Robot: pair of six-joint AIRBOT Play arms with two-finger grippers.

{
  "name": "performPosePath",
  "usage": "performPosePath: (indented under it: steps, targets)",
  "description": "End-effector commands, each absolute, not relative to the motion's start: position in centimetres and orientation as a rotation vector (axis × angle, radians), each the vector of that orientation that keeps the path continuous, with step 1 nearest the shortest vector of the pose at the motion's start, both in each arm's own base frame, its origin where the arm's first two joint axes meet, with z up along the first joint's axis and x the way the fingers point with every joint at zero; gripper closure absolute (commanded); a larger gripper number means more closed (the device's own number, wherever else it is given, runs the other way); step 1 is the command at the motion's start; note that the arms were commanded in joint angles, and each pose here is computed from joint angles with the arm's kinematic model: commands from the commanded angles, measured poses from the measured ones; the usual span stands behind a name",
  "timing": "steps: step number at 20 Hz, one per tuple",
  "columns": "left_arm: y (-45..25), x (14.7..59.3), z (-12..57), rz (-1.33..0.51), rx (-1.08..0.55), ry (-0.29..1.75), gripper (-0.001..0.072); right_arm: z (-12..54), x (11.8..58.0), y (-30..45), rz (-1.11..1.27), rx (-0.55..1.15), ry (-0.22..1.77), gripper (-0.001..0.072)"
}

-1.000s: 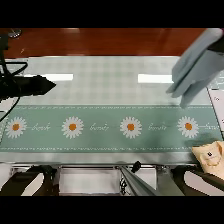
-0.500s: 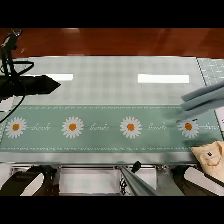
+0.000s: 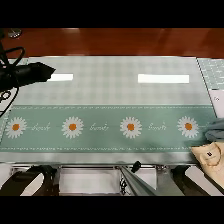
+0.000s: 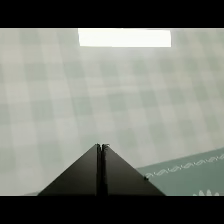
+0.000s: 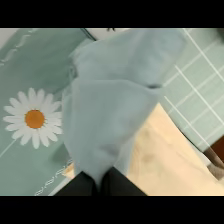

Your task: Fold the shirts.

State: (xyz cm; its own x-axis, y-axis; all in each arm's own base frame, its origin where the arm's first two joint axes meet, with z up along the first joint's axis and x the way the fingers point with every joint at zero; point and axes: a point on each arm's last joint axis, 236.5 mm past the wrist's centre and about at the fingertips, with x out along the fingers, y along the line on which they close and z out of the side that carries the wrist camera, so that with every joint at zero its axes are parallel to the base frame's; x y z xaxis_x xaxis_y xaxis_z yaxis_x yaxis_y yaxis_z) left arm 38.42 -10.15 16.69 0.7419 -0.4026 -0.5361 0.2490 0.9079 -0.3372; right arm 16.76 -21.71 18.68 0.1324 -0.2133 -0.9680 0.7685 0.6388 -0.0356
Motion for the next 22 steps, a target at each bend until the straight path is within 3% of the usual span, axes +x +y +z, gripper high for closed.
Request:
performPosePath:
  steps: [1, 3, 5, 10, 19, 22]
  targets:
    - [-9.0, 40.6, 18.1, -0.312, -0.256, 0.539, 0.0684, 18.1, 11.2, -23.0, -0.949, 0.623, 1.252, 0.0683]
    - [-8.7, 41.3, 18.0, -0.302, -0.245, 0.523, 0.0684, 18.5, 10.4, -23.1, -0.976, 0.680, 1.205, 0.0683]
    - [-8.6, 41.9, 17.4, -0.295, -0.242, 0.528, 0.0685, 18.6, 13.2, -21.7, -0.828, 0.737, 1.141, 0.0683]
    - [-8.6, 42.4, 16.0, -0.291, -0.247, 0.559, 0.0684, 22.1, 14.5, -21.5, -0.809, 0.677, 1.034, 0.0683]
    - [-8.6, 42.6, 15.7, -0.289, -0.249, 0.565, 0.0684, 33.1, 20.6, -15.8, -0.512, 0.575, 0.698, 0.0684]
    - [-8.7, 42.4, 15.6, -0.294, -0.249, 0.576, 0.0684, 32.4, 19.0, -17.7, -0.616, 0.543, 0.730, 0.0683]
